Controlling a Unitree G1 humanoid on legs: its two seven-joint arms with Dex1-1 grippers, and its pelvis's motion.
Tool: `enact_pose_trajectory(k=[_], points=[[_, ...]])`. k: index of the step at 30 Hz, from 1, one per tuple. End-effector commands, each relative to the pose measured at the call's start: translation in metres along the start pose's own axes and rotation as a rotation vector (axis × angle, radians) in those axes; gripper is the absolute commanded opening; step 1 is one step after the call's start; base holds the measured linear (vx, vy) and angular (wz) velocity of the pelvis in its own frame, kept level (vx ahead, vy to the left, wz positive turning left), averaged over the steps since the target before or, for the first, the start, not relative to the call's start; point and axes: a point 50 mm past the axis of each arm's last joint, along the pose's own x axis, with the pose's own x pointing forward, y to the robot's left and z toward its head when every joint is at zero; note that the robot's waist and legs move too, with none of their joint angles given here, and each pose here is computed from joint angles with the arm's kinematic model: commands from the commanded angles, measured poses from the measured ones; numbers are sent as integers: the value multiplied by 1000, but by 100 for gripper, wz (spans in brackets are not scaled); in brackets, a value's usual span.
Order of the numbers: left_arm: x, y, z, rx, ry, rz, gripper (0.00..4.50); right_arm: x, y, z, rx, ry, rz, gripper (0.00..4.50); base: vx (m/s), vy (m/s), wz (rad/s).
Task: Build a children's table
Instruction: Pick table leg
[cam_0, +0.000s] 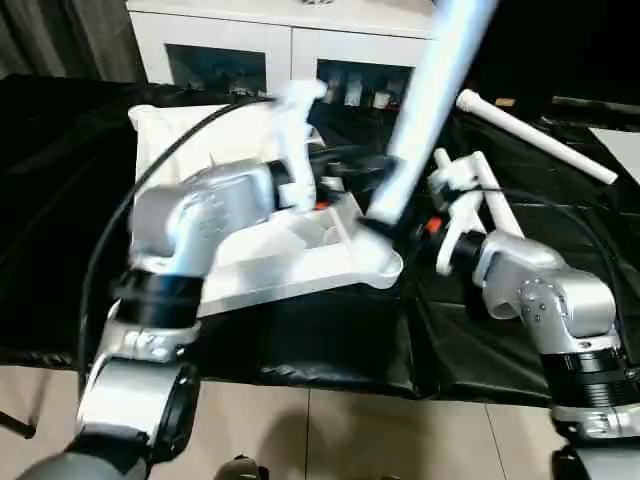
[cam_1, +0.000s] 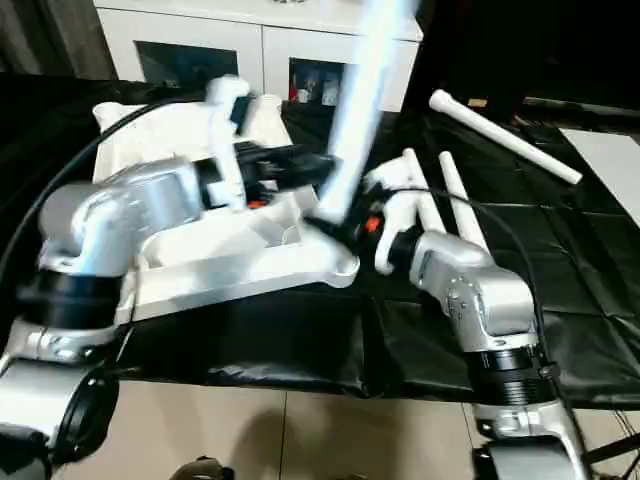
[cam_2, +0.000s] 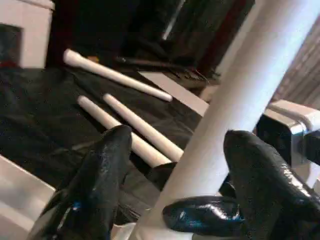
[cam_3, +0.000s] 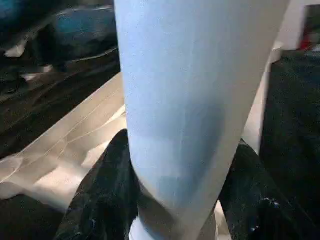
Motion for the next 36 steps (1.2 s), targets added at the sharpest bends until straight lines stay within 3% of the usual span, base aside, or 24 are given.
enact_pose_trajectory(k=[1,3,5,7,8,9,10,11,13,19,25,27,29,36], points=[[0,3,2,80,-31,50,345,-4,-8,3,-9,-38,-81,184,0,0,0],[-3,11,1,205,-44,132,345,-5,-16,6,-31,-63,-163,184,0,0,0],[-7,21,-9,418,25,229,345,-9,-25,6,-78,-60,-253,184,0,0,0],[-16,25,-34,634,197,161,345,-14,-29,6,-231,-60,-276,184,0,0,0],[-22,24,-54,675,315,62,345,-18,-29,1,-221,-29,-257,184,0,0,0],[-25,23,-64,689,353,4,345,-20,-29,-3,-189,-11,-235,184,0,0,0],[-25,23,-64,689,353,4,345,-20,-29,-3,-189,-11,-235,184,0,0,0],[-26,20,-78,621,378,-72,345,-23,-29,-7,-146,1,-211,184,0,0,0],[-24,19,-86,561,383,-107,345,-25,-29,-10,-134,14,-202,184,0,0,0],[-16,33,-112,546,457,-88,345,-27,-29,-15,-122,21,-192,184,0,0,0],[-15,39,-118,524,503,-90,345,-27,-25,-18,-118,23,-181,184,0,0,0],[-18,46,-125,494,563,-59,319,-27,-24,-18,-118,24,-182,184,0,0,0],[-19,50,-124,503,553,-43,308,-28,-24,-19,-117,23,-183,184,0,0,0],[-25,50,-121,429,559,-110,270,-29,-24,-19,-124,29,-178,184,0,0,0]])
